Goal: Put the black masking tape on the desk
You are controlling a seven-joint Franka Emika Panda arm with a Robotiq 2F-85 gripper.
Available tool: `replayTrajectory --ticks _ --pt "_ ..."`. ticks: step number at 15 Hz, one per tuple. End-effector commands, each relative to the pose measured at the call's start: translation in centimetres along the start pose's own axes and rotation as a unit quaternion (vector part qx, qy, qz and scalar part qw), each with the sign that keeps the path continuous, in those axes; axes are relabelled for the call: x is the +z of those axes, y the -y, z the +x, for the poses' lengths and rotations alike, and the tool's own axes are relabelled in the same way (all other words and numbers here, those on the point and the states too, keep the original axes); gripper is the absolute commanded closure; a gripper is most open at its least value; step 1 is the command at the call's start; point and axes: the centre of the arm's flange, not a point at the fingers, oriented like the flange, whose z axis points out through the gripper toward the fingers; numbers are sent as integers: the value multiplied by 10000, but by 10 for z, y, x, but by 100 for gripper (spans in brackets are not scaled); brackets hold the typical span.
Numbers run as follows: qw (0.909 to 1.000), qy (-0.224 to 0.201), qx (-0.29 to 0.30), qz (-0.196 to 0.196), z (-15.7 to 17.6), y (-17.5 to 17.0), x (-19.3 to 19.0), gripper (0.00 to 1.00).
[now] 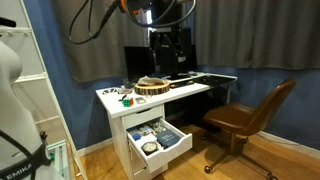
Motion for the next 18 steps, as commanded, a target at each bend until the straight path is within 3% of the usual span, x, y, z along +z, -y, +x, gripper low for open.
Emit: replayTrajectory --ticks 1,9,14,18 --pt "10000 0 0 0 0 0 0 0" --pt "9999 23 -118 56 6 8 3 0" --pt "9969 304 -720 -51 25 83 42 0" --pt "9856 589 -1581 73 24 156 84 0"
